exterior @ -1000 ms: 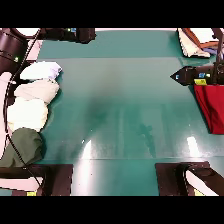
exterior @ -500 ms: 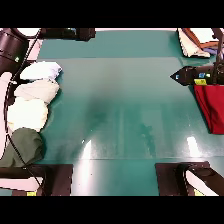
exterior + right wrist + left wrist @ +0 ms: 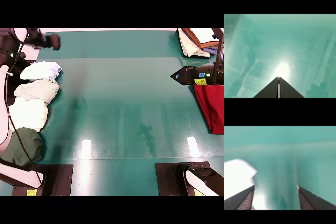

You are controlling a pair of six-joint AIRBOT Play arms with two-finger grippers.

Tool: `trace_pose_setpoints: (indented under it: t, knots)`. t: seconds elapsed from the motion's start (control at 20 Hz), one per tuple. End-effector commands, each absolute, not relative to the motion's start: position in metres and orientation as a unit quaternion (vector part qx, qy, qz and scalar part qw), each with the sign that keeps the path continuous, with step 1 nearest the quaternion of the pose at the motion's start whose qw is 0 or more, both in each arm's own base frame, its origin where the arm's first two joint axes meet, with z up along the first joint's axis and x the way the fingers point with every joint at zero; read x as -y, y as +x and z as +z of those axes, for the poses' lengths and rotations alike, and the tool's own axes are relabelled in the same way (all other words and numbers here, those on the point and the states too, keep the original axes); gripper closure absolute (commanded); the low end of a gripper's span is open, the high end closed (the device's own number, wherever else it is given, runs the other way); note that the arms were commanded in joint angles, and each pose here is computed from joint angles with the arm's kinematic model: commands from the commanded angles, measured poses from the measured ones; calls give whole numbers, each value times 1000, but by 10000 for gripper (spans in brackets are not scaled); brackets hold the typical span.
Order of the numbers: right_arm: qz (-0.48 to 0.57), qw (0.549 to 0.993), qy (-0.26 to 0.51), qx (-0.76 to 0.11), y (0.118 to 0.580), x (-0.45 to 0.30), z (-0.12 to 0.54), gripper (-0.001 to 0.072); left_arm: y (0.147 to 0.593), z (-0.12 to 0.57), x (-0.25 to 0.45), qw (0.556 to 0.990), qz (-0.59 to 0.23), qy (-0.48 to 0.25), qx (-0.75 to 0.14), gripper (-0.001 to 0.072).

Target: Fold the shirts.

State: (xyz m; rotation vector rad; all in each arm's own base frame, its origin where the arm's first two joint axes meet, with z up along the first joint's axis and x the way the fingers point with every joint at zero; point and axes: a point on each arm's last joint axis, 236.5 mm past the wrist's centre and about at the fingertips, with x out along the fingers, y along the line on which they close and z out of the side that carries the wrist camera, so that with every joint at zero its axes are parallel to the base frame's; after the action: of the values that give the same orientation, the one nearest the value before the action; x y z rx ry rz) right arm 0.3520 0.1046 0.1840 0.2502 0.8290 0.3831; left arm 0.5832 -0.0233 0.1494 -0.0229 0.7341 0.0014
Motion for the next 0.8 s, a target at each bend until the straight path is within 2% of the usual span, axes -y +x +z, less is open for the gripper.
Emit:
trace_pose_setpoints:
  t: [0.0, 0.25, 0.3, 0.45, 0.5, 0.55, 0.6, 0.75]
  knots:
    - [184, 891, 121, -397, 353, -105, 185, 695, 586, 71, -49, 897, 71, -28, -436, 78]
    - [184, 892, 121, -396, 353, -105, 185, 695, 592, -8, -72, 868, 86, -35, -488, 79]
    - [184, 892, 121, -396, 353, -105, 185, 695, 591, -19, -72, 863, 86, -35, -496, 99]
    - [184, 892, 121, -394, 354, -105, 186, 695, 592, -19, -71, 863, 96, -53, -494, 117]
    - [183, 894, 122, -391, 355, -104, 187, 695, 592, -11, -72, 865, 98, -57, -488, 344]
    - [183, 896, 123, -386, 357, -104, 189, 695, 595, -1, -72, 871, 98, -56, -479, 610]
    - [182, 898, 125, -380, 359, -104, 191, 695, 598, 18, -72, 879, 95, -53, -463, 688]
    - [185, 906, 124, -359, 363, -105, 210, 695, 607, 119, -66, 922, 81, -39, -378, 689]
